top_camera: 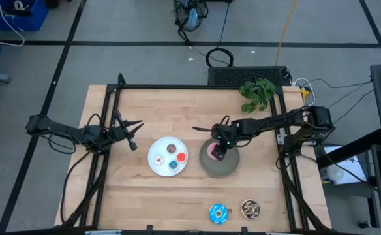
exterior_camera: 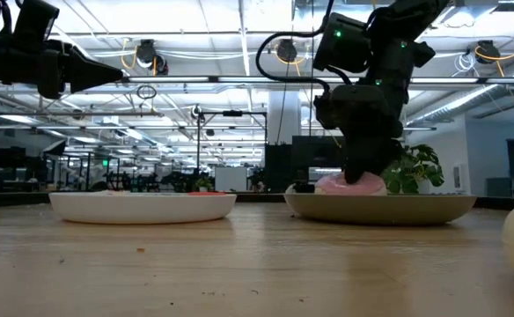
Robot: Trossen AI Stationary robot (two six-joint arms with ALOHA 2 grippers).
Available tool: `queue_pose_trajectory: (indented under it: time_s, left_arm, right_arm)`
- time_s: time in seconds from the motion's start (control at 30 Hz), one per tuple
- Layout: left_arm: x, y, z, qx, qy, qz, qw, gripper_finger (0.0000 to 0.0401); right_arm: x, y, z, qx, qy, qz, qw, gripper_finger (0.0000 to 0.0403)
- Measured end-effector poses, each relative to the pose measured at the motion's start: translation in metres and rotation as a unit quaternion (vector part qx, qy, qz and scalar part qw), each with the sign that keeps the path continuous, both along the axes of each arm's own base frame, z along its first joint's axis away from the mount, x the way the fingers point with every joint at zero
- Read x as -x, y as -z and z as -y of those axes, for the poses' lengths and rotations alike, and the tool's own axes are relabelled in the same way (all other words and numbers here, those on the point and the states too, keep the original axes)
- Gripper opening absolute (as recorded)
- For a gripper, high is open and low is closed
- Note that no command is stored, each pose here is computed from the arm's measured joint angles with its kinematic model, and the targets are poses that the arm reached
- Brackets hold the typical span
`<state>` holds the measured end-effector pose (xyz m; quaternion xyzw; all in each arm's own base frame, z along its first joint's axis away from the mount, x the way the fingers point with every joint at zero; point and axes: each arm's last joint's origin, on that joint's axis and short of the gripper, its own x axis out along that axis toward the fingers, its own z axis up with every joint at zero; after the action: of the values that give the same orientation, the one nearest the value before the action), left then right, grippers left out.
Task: Pick & Place donuts
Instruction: Put the big pink doughnut on the gray plate, then put the big black doughnut on the gray plate
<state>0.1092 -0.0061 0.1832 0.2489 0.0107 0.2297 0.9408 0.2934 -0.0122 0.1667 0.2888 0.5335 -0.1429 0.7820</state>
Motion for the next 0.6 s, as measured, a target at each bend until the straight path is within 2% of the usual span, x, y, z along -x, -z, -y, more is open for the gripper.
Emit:
queue_pose_trajectory:
  time_s: [0.17,0.4,0.6]
  left_arm:
    - [0.000,0.000,0.000,0.001,0.000,0.000,1.000,0.0056]
    - [0.000,0.000,0.000,0.000,0.000,0.000,1.000,0.0056]
    - [0.000,0.000,0.000,0.000,0.000,0.000,1.000,0.0056]
  right_arm:
    - [0.002,0.000,0.001,0.001,0.001,-0.008,1.000,0.0208]
    - [0.006,0.001,0.009,0.004,-0.003,-0.025,1.000,0.0210]
    - [0.013,-0.021,0.012,-0.002,0.000,0.008,1.000,0.0210]
